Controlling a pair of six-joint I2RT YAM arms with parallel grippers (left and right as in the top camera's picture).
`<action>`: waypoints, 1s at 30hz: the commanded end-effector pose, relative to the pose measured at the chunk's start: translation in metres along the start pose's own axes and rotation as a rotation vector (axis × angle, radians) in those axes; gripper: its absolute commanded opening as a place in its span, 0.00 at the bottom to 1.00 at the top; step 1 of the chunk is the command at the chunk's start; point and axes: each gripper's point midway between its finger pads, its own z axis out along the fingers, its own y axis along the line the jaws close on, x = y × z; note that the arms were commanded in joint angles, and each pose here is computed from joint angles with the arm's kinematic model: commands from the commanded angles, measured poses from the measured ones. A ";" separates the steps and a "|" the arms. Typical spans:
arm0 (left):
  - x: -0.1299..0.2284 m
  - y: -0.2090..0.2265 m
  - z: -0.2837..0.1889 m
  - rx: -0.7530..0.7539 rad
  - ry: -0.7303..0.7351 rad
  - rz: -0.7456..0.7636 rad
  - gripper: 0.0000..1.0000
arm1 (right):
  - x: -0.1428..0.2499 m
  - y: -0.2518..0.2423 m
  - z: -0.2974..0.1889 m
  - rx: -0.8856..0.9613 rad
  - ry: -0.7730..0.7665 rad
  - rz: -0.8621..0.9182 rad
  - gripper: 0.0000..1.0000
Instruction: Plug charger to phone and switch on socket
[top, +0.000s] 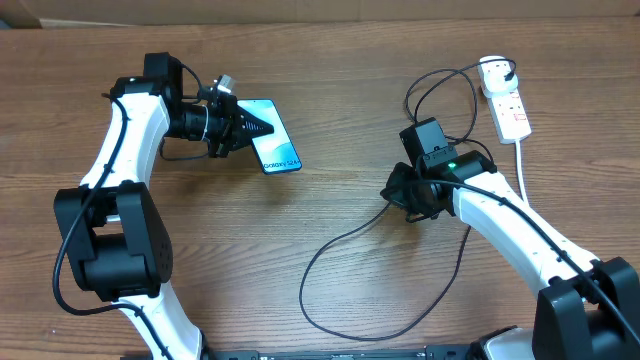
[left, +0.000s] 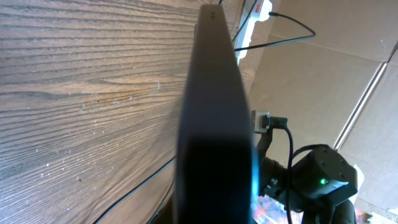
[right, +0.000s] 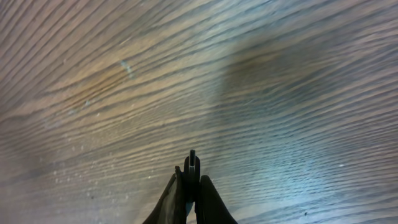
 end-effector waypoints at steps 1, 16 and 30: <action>0.003 -0.008 -0.001 0.028 0.007 0.037 0.04 | -0.007 -0.011 0.002 0.062 -0.053 0.012 0.04; 0.008 -0.009 0.004 0.023 0.026 0.040 0.04 | 0.006 -0.047 0.030 0.142 -0.070 0.036 0.04; 0.014 -0.013 0.013 0.020 0.052 0.096 0.04 | 0.009 -0.045 0.031 0.129 -0.057 0.035 0.34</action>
